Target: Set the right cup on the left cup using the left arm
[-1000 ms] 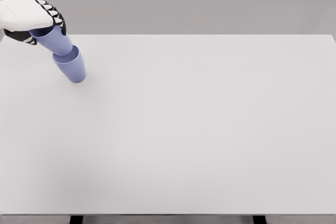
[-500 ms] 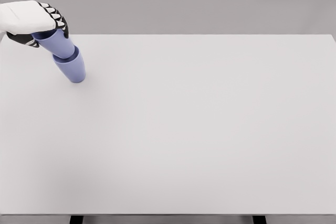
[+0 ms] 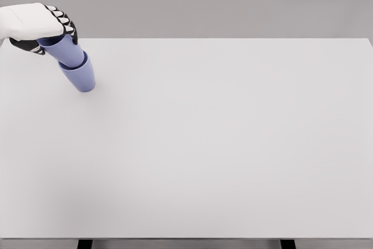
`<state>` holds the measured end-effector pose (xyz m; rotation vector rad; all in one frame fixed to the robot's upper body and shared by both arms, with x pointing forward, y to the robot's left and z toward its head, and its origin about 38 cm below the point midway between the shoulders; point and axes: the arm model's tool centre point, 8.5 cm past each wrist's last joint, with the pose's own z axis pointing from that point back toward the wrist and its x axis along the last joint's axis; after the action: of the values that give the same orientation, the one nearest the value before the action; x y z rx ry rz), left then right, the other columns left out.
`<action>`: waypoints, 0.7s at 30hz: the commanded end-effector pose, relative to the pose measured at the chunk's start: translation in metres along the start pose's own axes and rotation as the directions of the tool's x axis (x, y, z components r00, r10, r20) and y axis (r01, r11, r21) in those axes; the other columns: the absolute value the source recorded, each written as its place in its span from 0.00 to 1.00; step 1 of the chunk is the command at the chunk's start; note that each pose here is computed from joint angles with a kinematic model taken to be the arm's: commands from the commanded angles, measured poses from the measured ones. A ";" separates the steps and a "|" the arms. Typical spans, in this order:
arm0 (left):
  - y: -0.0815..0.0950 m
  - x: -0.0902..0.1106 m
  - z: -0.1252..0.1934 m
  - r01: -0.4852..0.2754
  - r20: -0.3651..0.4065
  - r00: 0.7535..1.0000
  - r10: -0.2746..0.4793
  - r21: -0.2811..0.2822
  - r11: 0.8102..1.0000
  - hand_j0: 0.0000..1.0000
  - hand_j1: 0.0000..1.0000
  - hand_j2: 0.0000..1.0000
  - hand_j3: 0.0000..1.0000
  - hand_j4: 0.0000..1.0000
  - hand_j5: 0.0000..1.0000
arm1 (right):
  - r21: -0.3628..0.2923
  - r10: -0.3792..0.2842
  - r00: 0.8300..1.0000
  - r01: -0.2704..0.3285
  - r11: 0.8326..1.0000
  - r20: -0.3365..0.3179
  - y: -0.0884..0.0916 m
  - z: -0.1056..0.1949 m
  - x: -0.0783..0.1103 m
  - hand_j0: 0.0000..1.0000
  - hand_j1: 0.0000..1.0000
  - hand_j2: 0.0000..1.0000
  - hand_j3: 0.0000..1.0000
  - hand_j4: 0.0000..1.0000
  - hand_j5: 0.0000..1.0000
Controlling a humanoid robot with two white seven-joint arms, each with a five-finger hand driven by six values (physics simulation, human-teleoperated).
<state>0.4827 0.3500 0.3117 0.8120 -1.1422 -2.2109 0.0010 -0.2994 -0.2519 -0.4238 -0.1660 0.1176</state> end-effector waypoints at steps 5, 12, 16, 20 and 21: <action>0.000 -0.001 0.001 -0.003 -0.005 1.000 0.003 0.001 1.000 0.75 0.75 0.75 0.75 0.75 0.75 | 0.000 -0.001 1.000 0.001 1.000 0.000 0.000 0.000 0.000 1.00 1.00 1.00 1.00 1.00 1.00; 0.002 0.000 0.000 -0.001 -0.001 1.000 0.001 0.007 1.000 1.00 1.00 1.00 1.00 1.00 1.00 | 0.000 -0.001 1.000 0.001 1.000 0.000 0.000 0.000 0.000 1.00 1.00 1.00 1.00 1.00 1.00; 0.013 0.007 0.000 -0.001 0.027 1.000 0.000 0.044 0.999 1.00 1.00 1.00 1.00 1.00 1.00 | 0.000 0.000 1.000 0.000 1.000 -0.001 0.000 0.000 -0.001 1.00 1.00 1.00 1.00 1.00 1.00; 0.027 -0.004 0.018 -0.034 0.007 0.999 0.033 0.119 0.992 1.00 1.00 1.00 1.00 1.00 1.00 | -0.002 0.000 1.000 0.000 1.000 -0.001 0.000 0.000 -0.001 1.00 1.00 1.00 1.00 1.00 1.00; 0.034 -0.011 0.027 -0.043 -0.010 0.999 0.045 0.152 0.987 1.00 1.00 1.00 1.00 1.00 1.00 | 0.000 -0.001 1.000 0.001 1.000 0.000 0.000 0.000 0.000 1.00 1.00 1.00 1.00 1.00 1.00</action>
<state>0.4780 0.3492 0.3397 0.8261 -1.2751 -2.1434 0.0010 -0.2994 -0.2519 -0.4239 -0.1661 0.1176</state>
